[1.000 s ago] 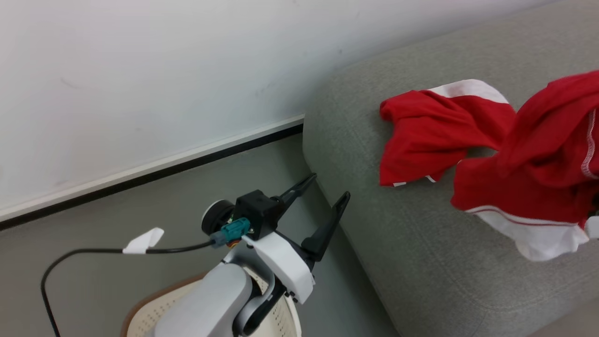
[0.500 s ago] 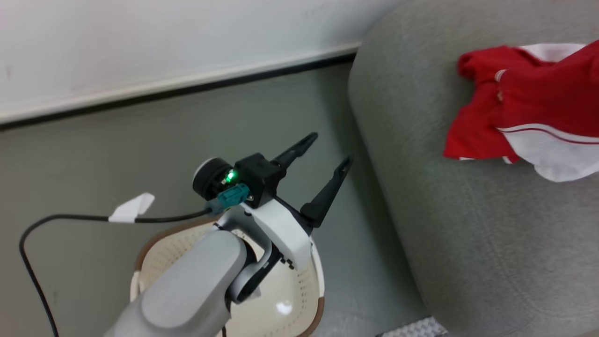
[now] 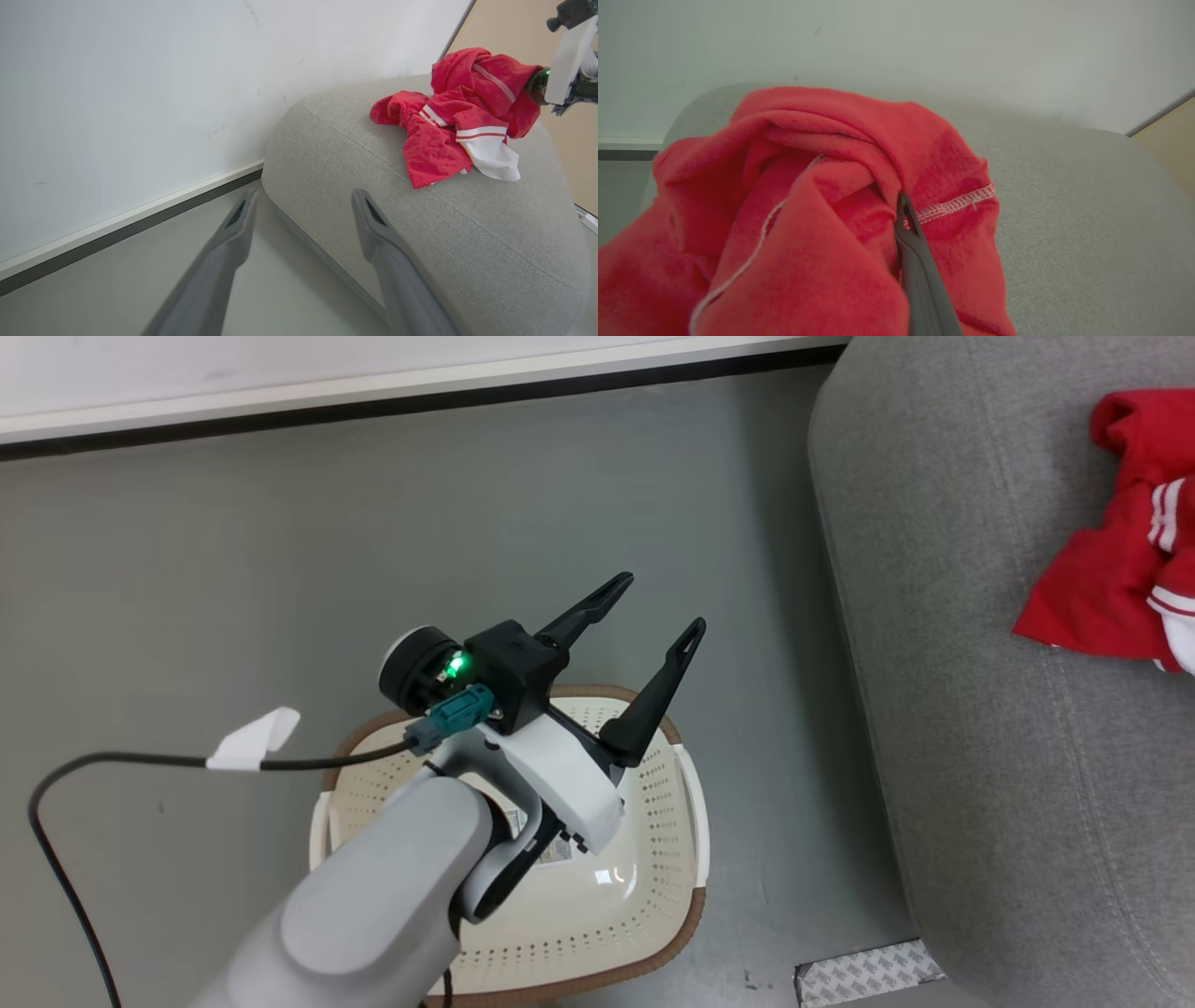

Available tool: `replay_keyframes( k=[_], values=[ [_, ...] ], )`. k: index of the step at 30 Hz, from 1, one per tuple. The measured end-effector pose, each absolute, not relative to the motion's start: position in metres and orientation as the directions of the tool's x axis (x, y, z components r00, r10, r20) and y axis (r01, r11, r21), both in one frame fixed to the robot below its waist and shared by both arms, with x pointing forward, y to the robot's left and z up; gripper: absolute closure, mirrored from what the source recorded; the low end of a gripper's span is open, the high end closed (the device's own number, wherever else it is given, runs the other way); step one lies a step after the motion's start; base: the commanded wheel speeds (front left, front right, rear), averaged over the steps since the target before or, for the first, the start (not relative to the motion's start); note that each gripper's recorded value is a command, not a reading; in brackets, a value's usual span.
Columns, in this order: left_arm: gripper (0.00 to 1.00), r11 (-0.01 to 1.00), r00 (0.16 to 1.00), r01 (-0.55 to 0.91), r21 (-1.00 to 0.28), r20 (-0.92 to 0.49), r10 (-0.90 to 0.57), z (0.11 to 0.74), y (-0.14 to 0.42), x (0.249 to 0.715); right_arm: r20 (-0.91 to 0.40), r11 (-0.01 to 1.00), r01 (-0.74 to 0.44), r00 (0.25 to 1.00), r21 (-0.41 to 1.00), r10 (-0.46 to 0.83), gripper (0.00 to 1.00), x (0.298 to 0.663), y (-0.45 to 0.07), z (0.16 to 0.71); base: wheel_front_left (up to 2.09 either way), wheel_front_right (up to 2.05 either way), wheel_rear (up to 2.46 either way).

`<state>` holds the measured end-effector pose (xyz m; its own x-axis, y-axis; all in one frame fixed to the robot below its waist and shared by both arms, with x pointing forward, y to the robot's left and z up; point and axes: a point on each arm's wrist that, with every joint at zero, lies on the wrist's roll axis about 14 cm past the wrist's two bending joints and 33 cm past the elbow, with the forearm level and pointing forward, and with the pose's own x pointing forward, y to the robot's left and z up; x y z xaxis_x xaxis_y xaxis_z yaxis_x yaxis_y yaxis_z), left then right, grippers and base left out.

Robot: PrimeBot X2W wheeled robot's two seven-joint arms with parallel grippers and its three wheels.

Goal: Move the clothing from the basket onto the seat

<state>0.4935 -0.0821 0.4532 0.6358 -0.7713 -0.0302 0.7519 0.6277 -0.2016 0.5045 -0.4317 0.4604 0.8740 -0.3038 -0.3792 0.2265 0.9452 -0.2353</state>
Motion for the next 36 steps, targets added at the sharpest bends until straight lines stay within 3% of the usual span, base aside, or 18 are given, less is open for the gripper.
replay_keyframes(
  k=[2,5,6,7,8,20,28,36],
  values=[
    [0.0,0.636,0.644,0.745,-0.201,-0.032,-0.764,0.452,-0.079,0.495,-0.453,0.947,0.21,0.838,-0.245,-0.303,0.6,0.502,-0.43,0.446,0.0,0.0,0.0],
    [0.0,0.642,0.65,0.741,-0.195,-0.027,-0.759,0.454,-0.077,0.495,-0.539,0.949,0.194,0.786,-0.25,-0.303,0.51,0.493,-0.431,0.436,0.0,0.0,0.0],
    [0.0,0.643,0.651,0.741,-0.196,-0.026,-0.759,0.456,-0.078,0.494,-0.57,0.948,0.195,0.762,-0.25,-0.307,0.1,0.488,-0.433,0.433,0.0,0.0,0.0],
    [0.0,0.643,0.653,0.74,-0.197,-0.019,-0.757,0.458,-0.078,0.494,-0.608,0.949,0.199,0.731,-0.246,-0.311,0.1,0.482,-0.434,0.429,0.0,0.0,0.0],
    [0.0,0.645,0.655,0.739,-0.197,-0.016,-0.755,0.459,-0.077,0.494,-0.639,0.951,0.196,0.705,-0.24,-0.306,0.0,0.476,-0.433,0.424,0.0,0.0,0.0],
    [0.0,0.647,0.661,0.74,-0.183,0.02,-0.75,0.485,-0.08,0.481,-0.627,0.955,0.165,0.724,-0.248,-0.288,0.0,0.452,-0.436,0.462,0.0,0.0,0.0],
    [0.0,0.657,0.671,0.736,-0.166,0.045,-0.74,0.509,-0.076,0.459,-0.621,0.954,0.131,0.733,-0.27,-0.277,0.0,0.413,-0.438,0.494,0.0,0.0,0.0],
    [0.0,0.682,0.696,0.717,-0.144,0.082,-0.714,0.534,-0.066,0.437,-0.46,0.963,0.071,0.868,-0.259,-0.187,0.0,0.402,-0.416,0.558,0.0,0.0,0.0]
  ],
)
